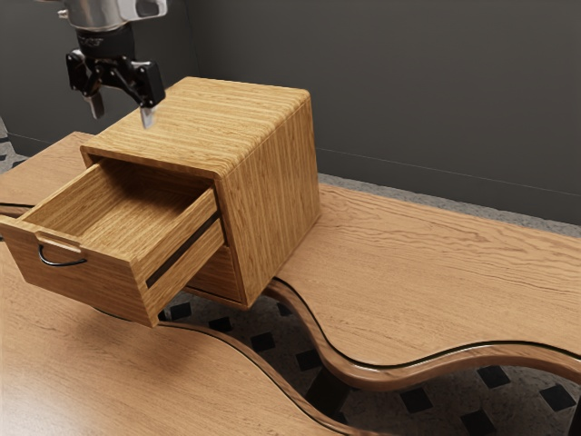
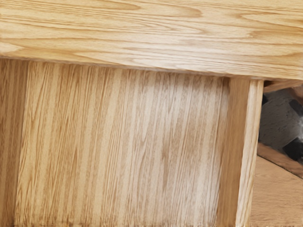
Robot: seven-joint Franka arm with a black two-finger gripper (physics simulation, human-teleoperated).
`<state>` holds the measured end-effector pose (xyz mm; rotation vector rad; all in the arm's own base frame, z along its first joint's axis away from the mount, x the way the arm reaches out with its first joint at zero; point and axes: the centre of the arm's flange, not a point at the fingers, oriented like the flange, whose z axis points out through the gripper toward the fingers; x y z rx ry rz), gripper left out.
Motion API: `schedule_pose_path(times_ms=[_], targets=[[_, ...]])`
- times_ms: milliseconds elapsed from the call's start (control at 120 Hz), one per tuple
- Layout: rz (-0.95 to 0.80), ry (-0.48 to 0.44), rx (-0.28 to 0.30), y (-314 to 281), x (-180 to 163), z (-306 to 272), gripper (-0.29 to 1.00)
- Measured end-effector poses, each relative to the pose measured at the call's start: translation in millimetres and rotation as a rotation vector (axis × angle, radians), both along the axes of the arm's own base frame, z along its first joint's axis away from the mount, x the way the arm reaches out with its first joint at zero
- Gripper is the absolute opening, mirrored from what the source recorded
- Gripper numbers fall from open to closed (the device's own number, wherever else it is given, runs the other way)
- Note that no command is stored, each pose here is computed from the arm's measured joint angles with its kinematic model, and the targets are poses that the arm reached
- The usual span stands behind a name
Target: Push the drawer handle with one arm to close the drawer
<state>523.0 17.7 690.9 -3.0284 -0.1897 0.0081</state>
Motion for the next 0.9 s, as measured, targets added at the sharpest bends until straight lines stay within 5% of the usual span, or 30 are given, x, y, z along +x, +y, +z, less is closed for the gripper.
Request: schedule_pose_path(times_ms=[150, 308, 583, 758, 900], targets=[[0.048, 0.012, -0.015, 9.8, -2.8, 2.0, 0.7], [0.077, -0.198, -0.019, 7.6, -57.5, 131.9, 0.7], [-0.005, -0.135, -0.032, -47.2, -92.5, 146.0, 0.7], [0.019, -0.02, -0.006, -52.6, -236.2, 65.2, 0.7], [0.045, -0.017, -0.037, -45.2, -297.5, -0.1, 0.7]])
